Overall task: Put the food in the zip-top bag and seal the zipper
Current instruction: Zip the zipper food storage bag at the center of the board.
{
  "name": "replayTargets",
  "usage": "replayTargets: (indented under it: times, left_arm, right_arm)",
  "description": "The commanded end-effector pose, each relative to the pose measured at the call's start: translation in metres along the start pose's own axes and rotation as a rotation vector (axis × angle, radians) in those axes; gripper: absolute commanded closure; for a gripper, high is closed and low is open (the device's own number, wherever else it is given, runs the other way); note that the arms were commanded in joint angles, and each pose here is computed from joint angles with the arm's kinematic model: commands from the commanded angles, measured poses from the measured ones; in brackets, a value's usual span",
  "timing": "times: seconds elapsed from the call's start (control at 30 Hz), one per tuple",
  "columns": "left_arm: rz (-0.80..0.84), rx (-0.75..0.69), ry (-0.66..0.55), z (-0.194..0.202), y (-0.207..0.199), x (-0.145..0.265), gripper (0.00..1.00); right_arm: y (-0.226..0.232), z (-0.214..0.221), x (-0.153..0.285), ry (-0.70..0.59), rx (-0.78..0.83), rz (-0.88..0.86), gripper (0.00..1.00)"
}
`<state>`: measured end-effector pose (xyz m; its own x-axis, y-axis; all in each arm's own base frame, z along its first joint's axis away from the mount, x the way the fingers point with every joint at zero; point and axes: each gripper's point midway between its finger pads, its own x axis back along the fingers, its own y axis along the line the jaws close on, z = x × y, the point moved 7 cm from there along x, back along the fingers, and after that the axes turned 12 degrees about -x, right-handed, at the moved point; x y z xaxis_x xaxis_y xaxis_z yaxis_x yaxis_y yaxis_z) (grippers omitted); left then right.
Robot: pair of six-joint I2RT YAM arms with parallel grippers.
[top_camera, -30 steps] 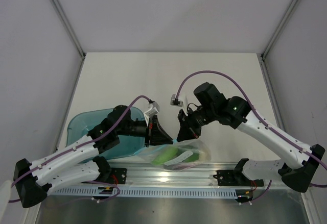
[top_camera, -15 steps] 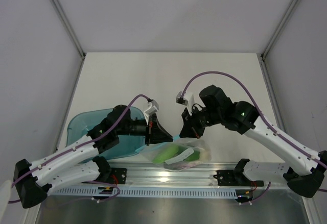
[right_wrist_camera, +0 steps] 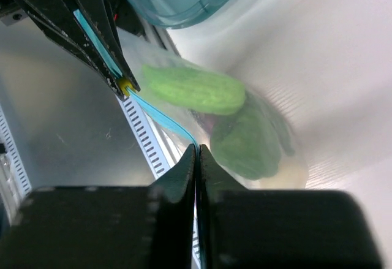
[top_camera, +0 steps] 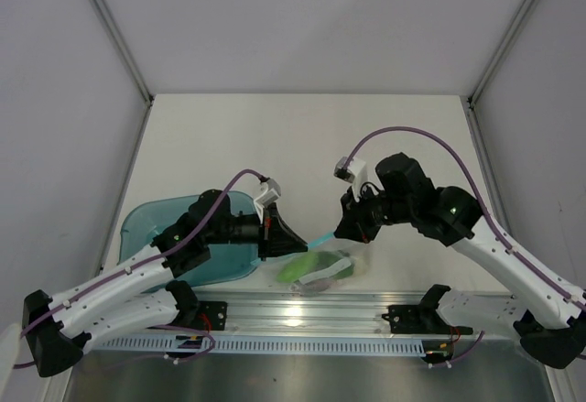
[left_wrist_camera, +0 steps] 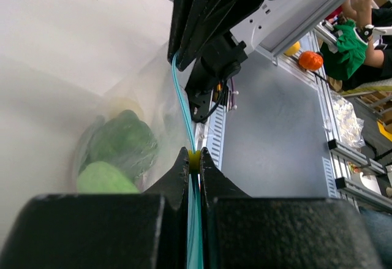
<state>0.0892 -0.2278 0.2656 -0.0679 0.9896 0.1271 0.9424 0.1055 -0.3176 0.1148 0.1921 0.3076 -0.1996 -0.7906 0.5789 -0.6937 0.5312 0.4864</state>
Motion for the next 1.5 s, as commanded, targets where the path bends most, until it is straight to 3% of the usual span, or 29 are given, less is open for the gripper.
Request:
replayTargets:
  times: [0.0, 0.03, 0.07, 0.17, 0.43, 0.83, 1.13, 1.33, 1.43, 1.47]
  left_arm:
    - [0.02, 0.003, -0.008, -0.008, -0.007, 0.005, 1.0]
    - [0.017, 0.003, -0.008, -0.01, -0.007, 0.004, 0.99]
    - [0.016, 0.005, -0.003, -0.009, -0.007, 0.004, 0.99]
    - [0.011, 0.007, 0.002, -0.009, -0.006, 0.004, 0.99]
    - [0.027, -0.003, -0.005, -0.009, -0.008, 0.005, 0.99]
    - [0.038, -0.017, -0.018, -0.013, -0.012, 0.008, 1.0]
    - [0.035, -0.013, -0.018, -0.01, -0.012, 0.009, 0.99]
    - [0.035, -0.012, -0.019, -0.011, -0.012, 0.009, 1.0]
    - [0.029, -0.009, -0.017, -0.01, -0.011, 0.009, 0.99]
    - [0.027, -0.012, -0.017, -0.01, -0.012, 0.01, 0.99]
  right_arm:
    - [-0.003, 0.008, -0.004, 0.056, 0.0, -0.019, 0.89]
    - [-0.002, 0.008, -0.005, 0.063, -0.005, -0.02, 0.82]
    - [-0.001, 0.007, -0.005, 0.062, 0.002, -0.016, 0.68]
    - [0.005, -0.001, 0.0, 0.028, 0.025, 0.002, 0.54]
    - [0.024, -0.03, 0.008, -0.027, 0.114, -0.004, 0.5]
    - [0.042, -0.008, -0.035, 0.189, 0.204, -0.082, 0.56]
    - [0.035, 0.007, -0.038, 0.21, 0.193, -0.082, 0.62]
    - [0.032, 0.008, -0.041, 0.204, 0.185, -0.062, 0.76]
    - [0.032, 0.004, -0.038, 0.169, 0.182, -0.046, 0.87]
    - [0.031, 0.003, -0.037, 0.156, 0.183, -0.03, 0.95]
